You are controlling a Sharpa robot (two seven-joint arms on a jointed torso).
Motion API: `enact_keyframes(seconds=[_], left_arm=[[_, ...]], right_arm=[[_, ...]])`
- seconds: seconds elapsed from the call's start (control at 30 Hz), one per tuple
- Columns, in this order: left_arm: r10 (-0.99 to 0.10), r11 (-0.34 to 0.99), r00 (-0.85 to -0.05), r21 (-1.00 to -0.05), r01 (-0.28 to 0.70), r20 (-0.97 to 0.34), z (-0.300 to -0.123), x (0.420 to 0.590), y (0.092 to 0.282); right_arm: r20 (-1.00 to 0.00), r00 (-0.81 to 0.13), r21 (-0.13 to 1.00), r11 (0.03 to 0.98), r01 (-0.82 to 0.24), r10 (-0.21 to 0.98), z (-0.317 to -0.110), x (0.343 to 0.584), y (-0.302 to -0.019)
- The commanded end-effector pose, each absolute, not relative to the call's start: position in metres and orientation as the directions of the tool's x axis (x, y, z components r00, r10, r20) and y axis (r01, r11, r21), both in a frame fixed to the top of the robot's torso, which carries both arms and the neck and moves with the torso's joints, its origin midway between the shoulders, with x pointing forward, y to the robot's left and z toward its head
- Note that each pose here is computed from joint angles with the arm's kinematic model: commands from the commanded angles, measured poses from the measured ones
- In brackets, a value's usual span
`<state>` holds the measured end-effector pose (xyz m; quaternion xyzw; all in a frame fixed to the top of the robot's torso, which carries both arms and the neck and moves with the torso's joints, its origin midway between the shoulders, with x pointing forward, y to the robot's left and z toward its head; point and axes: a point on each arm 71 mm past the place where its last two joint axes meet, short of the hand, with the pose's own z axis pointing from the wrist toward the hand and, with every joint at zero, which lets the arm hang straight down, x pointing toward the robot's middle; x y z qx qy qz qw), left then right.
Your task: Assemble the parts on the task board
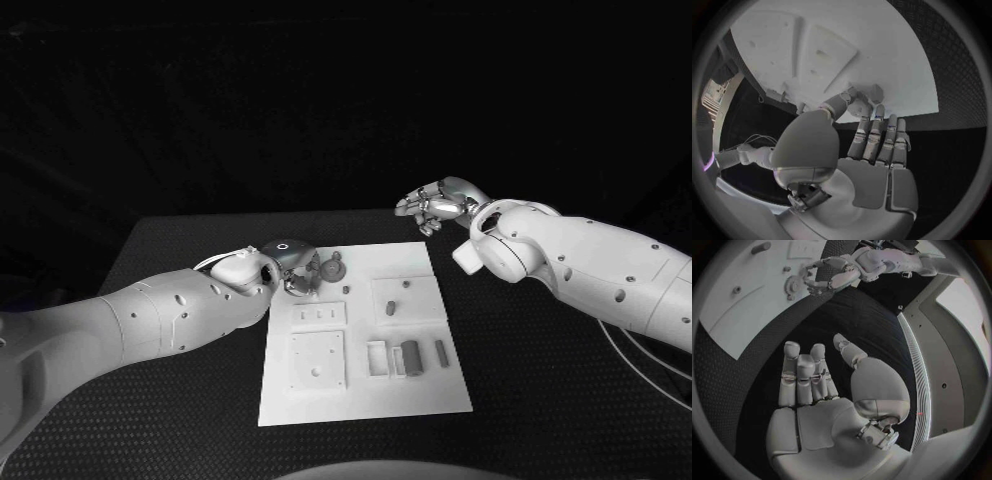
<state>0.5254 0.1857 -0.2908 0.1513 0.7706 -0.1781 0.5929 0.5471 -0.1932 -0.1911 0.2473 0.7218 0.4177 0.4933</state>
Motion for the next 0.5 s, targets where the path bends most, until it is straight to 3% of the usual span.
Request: enact_keyframes(seconds=[0.03, 0.5], left_arm=[[-0.009, 0.881, -0.231, -0.116, 0.458, -0.973, -0.287, 0.526, 0.184], [-0.039, 0.881, -0.212, -0.134, 0.453, -0.976, -0.276, 0.526, 0.185]], right_arm=[[-0.503, -0.404, 0.848, 0.526, -0.061, 0.764, -0.191, 0.547, -0.192], [-0.503, -0.406, 0.848, 0.527, -0.059, 0.763, -0.191, 0.547, -0.192]])
